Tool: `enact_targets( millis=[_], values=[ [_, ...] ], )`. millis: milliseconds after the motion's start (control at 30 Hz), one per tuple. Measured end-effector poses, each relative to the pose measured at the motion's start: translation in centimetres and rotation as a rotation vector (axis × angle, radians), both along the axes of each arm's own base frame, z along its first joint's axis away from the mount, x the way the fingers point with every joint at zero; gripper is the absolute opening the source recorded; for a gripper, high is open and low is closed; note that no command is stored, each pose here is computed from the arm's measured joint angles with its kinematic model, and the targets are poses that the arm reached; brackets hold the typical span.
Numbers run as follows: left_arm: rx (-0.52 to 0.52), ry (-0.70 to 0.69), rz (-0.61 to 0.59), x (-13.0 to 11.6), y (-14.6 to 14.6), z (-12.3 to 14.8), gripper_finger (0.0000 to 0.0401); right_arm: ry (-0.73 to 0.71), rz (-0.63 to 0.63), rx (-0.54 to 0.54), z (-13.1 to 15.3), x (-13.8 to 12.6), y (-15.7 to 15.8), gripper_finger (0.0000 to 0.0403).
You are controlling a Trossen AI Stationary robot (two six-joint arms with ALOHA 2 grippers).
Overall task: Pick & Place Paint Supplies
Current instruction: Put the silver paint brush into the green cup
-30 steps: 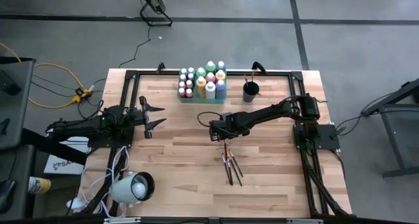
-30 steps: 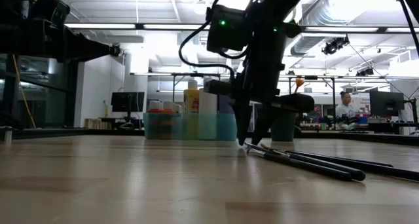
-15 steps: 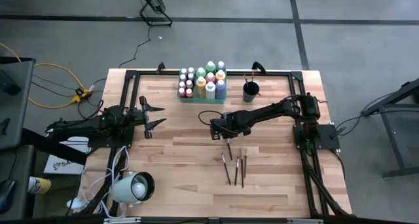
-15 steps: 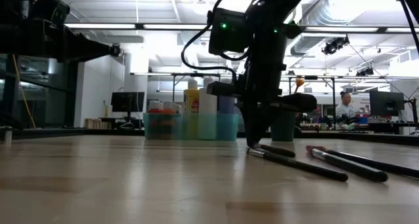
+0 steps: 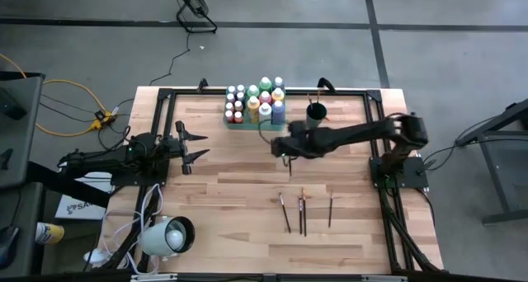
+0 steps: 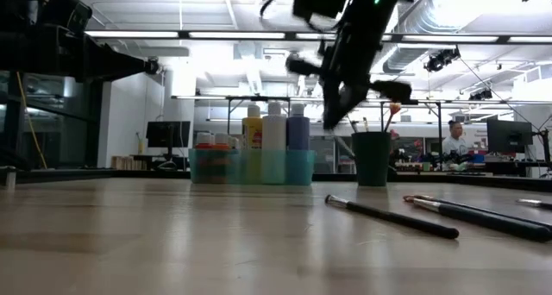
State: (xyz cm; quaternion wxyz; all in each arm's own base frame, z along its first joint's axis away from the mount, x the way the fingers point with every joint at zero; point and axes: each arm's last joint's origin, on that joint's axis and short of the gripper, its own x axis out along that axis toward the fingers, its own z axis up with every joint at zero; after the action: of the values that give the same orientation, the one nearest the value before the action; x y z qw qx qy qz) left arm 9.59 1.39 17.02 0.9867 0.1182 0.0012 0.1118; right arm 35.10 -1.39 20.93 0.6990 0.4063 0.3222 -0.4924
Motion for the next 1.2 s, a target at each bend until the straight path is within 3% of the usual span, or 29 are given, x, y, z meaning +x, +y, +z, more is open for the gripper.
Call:
enact_targets(
  millis=[233,433,800,1200],
  values=[
    [0.0,0.0,-0.002,0.0,0.0,0.0,0.0198,-0.075,-0.236,-0.461,6.2,-3.7,-2.6,0.0004],
    [0.0,0.0,-0.005,0.0,0.0,0.0,0.0198,0.012,-0.356,-0.711,8.7,-5.8,-5.9,0.0004],
    [0.0,0.0,-0.005,0.0,0.0,0.0,0.0198,0.177,-0.452,-0.72,7.9,-7.3,-11.5,0.0004],
    [0.0,0.0,-0.006,0.0,0.0,0.0,0.0198,0.223,-0.415,-0.637,6.0,-6.9,-12.4,0.0019]
  ],
)
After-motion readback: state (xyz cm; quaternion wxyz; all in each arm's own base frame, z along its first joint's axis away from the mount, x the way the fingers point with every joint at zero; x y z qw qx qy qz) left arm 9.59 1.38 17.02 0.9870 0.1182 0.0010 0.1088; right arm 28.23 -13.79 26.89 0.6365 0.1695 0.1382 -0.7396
